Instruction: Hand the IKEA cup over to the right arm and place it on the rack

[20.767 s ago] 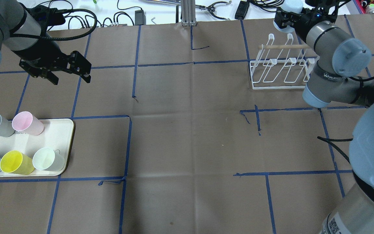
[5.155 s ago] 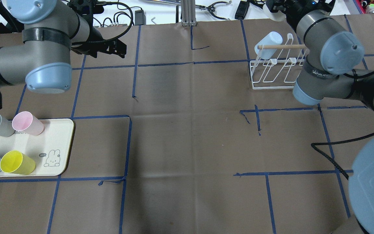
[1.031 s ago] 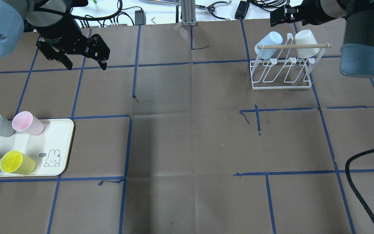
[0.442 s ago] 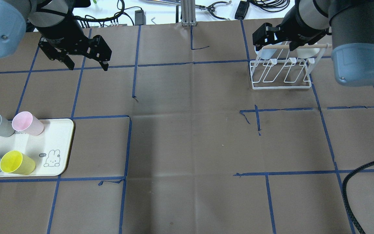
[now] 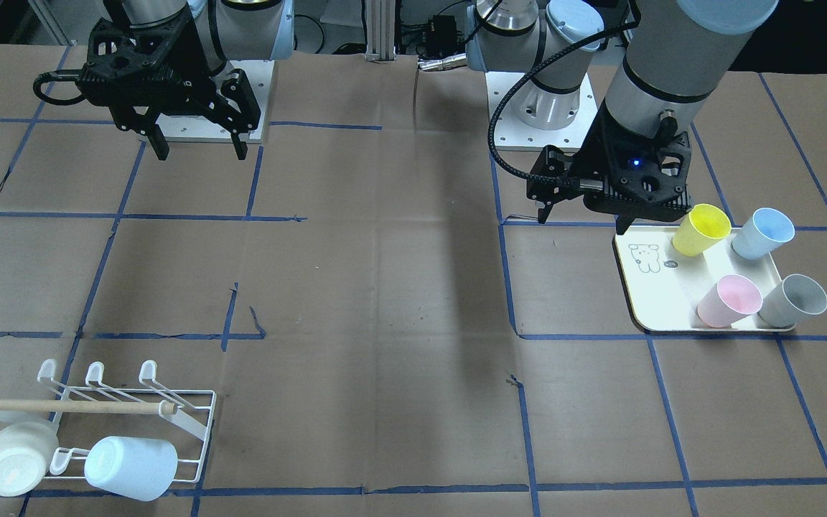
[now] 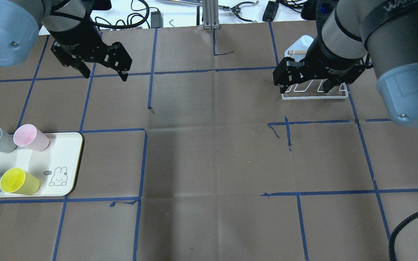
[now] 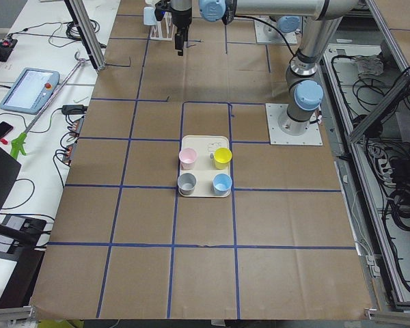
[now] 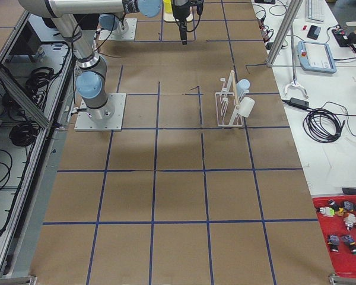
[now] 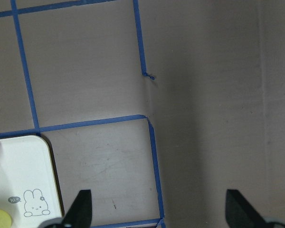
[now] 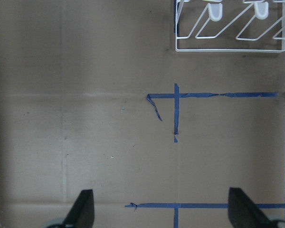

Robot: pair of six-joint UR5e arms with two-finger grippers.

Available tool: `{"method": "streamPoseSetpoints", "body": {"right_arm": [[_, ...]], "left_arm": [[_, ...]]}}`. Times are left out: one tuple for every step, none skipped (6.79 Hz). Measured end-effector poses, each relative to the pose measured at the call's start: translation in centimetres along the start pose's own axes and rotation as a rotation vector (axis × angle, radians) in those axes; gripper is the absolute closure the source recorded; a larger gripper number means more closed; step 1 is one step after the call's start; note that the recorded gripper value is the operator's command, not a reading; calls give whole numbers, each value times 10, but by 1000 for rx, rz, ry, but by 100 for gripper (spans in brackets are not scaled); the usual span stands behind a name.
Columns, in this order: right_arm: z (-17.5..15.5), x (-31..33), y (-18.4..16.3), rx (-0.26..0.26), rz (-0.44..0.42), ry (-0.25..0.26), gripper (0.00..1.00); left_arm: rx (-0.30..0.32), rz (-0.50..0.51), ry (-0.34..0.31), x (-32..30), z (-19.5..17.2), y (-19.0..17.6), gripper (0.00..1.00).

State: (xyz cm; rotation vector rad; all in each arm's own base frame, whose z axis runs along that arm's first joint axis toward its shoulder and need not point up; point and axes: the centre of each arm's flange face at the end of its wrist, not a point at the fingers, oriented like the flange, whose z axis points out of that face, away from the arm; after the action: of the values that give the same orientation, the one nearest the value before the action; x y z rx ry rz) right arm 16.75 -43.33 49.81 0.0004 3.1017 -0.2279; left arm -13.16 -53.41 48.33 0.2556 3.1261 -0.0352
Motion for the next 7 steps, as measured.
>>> {"method": "streamPoseSetpoints", "body": {"right_arm": [[0, 0, 1, -1, 0, 2, 0], [0, 0, 1, 0, 0, 3, 0], [0, 0, 1, 0, 0, 3, 0], [0, 0, 1, 0, 0, 3, 0], [1, 0, 0, 0, 0, 3, 0], [2, 0, 0, 0, -1, 3, 0], [2, 0, 0, 0, -1, 3, 0]], "left_arm": [[0, 6, -2, -1, 0, 0, 0], [0, 9, -3, -2, -1, 1, 0], [0, 9, -4, -2, -1, 1, 0], [1, 9, -4, -2, -1, 1, 0], [2, 10, -4, -2, -1, 1, 0], [2, 10, -4, -2, -1, 1, 0], [2, 9, -3, -2, -1, 1, 0]]}}
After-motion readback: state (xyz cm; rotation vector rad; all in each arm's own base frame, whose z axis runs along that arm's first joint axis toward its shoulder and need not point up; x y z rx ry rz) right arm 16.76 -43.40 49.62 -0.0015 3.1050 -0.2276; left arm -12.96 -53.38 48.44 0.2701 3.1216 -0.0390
